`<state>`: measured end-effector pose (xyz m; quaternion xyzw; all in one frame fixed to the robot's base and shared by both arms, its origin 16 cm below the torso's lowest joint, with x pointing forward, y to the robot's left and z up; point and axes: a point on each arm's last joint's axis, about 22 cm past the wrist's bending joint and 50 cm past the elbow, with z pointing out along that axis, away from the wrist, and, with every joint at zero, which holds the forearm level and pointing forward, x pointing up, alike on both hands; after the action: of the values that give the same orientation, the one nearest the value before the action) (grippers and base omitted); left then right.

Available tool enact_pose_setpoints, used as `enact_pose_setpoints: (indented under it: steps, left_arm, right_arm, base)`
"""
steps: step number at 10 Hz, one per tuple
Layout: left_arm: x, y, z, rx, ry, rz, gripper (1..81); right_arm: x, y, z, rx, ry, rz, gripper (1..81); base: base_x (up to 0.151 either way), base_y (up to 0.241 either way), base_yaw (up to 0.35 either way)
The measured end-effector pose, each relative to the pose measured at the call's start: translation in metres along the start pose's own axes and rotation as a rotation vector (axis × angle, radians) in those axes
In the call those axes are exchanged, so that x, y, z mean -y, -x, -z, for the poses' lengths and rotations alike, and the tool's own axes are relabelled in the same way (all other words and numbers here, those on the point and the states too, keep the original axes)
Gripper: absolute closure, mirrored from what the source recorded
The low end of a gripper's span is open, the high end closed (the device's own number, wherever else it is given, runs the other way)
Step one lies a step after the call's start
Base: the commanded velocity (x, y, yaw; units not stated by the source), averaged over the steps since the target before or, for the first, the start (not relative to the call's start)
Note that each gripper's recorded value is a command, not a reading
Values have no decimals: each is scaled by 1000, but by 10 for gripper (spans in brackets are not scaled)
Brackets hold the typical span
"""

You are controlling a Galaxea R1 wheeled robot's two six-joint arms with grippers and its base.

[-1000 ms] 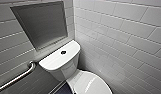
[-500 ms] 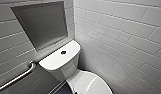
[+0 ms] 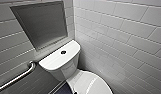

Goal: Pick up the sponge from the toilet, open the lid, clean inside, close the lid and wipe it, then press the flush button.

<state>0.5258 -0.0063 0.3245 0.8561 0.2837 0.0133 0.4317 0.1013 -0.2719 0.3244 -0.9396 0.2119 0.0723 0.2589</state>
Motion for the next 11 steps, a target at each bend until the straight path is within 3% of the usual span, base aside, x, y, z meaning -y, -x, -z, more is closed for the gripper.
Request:
enact_pose_setpoints:
  steps: [7, 11]
  left_arm:
    - [-8, 0, 7, 14, 18, 37, 10]
    - [-28, 13, 21, 63, 62, 61, 10]
  right_arm:
    - [3, 2, -8, 1, -2, -1, 811]
    - [5, 0, -13, -3, -4, 1, 811]
  base:
    - [0, 0, 0]
    - [0, 0, 0]
